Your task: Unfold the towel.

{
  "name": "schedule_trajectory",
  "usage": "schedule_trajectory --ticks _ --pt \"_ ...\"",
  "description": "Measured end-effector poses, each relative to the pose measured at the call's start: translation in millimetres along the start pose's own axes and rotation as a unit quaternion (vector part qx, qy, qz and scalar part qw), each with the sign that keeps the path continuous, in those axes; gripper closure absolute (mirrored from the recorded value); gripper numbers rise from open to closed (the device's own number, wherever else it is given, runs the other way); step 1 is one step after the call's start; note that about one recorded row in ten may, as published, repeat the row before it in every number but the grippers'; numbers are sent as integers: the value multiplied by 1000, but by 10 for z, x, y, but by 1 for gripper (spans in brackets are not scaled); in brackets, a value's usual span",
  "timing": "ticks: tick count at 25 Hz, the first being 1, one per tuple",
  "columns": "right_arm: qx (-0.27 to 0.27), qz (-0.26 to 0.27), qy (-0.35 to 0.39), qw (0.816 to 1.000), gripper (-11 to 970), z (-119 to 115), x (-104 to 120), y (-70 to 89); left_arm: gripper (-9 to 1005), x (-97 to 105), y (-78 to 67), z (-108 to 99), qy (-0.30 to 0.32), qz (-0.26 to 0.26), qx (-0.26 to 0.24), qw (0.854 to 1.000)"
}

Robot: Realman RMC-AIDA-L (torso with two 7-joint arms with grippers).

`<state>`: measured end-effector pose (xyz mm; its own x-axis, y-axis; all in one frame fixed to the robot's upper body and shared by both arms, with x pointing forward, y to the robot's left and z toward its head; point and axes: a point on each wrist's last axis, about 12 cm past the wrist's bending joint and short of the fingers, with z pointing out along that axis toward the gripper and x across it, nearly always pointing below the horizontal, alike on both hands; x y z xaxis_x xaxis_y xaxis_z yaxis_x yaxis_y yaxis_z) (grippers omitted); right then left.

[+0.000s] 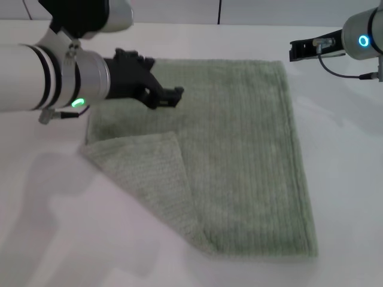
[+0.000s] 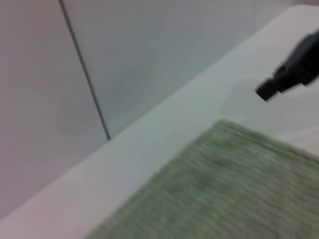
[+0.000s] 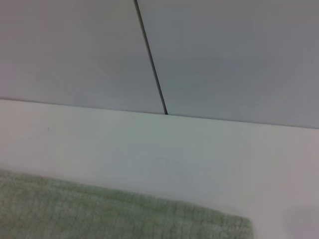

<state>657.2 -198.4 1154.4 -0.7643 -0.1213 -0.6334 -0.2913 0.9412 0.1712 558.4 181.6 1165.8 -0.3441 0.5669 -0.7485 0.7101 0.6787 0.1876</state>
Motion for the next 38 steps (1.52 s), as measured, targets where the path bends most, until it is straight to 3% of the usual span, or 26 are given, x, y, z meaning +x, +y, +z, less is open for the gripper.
schedule_trajectory --ticks 4,13,27,38 --pt "2 -1 3 1000 960 21 4 -4 211 19 -96 17 15 8 20 1000" --pt "0 -15 26 1000 960 141 40 49 215 20 -125 32 40 -13 35 999" --pt "-28 -36 37 998 960 338 130 168 222 -22 -221 138 61 13 40 997" --pt "-25 -34 42 998 960 371 185 140 226 4 -305 180 82 23 57 995"
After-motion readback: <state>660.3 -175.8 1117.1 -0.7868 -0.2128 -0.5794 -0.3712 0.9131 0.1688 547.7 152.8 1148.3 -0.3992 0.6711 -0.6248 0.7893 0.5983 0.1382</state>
